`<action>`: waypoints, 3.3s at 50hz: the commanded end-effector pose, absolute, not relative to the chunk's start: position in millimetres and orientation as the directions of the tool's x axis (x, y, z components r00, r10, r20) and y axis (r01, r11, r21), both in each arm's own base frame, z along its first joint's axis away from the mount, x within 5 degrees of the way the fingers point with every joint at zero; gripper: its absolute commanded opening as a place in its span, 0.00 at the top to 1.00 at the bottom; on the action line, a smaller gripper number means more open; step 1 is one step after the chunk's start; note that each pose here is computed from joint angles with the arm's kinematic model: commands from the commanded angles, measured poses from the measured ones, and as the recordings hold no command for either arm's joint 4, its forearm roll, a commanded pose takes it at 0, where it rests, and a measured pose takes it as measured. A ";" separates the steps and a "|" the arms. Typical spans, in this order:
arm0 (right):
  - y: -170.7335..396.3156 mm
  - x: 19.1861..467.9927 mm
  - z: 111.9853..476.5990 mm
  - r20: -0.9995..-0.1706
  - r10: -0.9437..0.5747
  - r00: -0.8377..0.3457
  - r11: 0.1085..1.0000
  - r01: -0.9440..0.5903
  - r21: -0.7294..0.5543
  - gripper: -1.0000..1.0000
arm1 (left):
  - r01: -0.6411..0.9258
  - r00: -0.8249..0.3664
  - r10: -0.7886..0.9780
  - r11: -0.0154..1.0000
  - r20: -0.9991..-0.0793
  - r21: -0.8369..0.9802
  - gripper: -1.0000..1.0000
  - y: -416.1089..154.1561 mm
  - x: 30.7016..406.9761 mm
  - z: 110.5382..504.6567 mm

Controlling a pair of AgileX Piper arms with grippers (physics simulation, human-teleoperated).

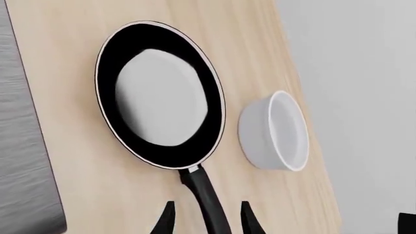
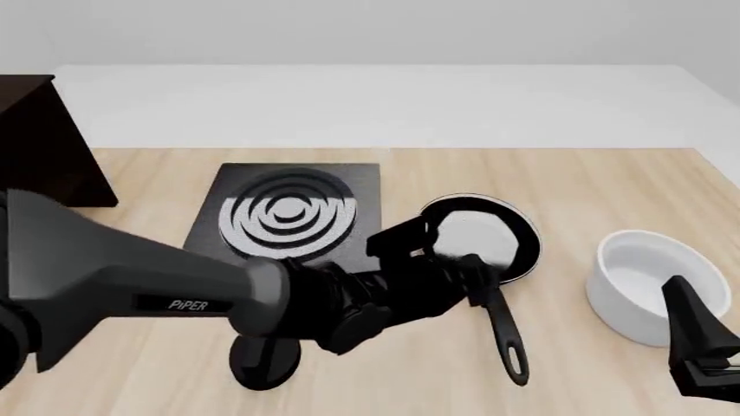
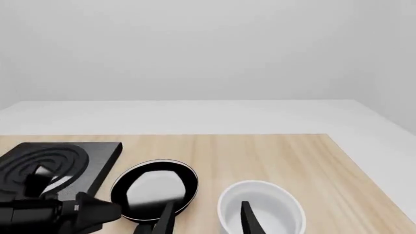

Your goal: Put the frying pan under the cabinet shelf.

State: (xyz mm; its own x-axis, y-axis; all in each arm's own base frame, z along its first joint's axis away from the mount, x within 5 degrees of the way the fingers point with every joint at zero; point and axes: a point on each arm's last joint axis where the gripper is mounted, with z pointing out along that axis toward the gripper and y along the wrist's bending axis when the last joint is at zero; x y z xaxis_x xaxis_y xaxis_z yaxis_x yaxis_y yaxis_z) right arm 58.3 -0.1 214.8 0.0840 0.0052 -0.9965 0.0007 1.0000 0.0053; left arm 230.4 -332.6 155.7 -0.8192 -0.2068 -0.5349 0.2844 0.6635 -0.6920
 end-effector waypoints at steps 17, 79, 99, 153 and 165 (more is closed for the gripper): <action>-0.1 58.2 214.8 -0.996 0.005 0.084 1.000 0.001 0.005 0.00 | 0.272 -0.853 -0.189 0.635 -0.487 -0.723 0.00 -365.2 217.2 124.4; -0.1 58.3 214.8 -0.996 0.005 0.084 1.000 0.001 0.005 0.00 | 0.160 -0.896 -0.250 0.589 -0.366 -0.792 1.00 -390.8 210.4 58.6; -0.1 58.3 214.8 -0.996 0.005 0.084 1.000 0.001 0.005 0.00 | 0.165 -0.870 -0.327 0.514 -0.370 -0.842 1.00 -350.8 206.0 128.9; 0.1 58.4 214.8 -0.996 0.007 0.084 1.000 -0.002 0.007 0.00 | 0.099 -0.695 -0.677 0.242 -0.241 -0.965 1.00 -172.0 176.2 267.7; -0.1 58.3 214.8 -0.996 0.005 0.084 1.000 0.001 0.005 0.00 | 0.033 -0.684 -0.712 0.191 -0.161 -0.981 1.00 -145.4 156.8 245.0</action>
State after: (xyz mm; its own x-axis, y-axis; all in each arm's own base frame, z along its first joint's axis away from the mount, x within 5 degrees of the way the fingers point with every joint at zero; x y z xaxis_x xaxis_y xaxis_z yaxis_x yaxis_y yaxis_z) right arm 58.3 0.0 214.8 0.0838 0.0059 -0.9965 -0.0004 1.0000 0.0059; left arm 173.0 -167.6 247.2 -0.6948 -0.6965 -0.1792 0.0070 0.2427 -0.9701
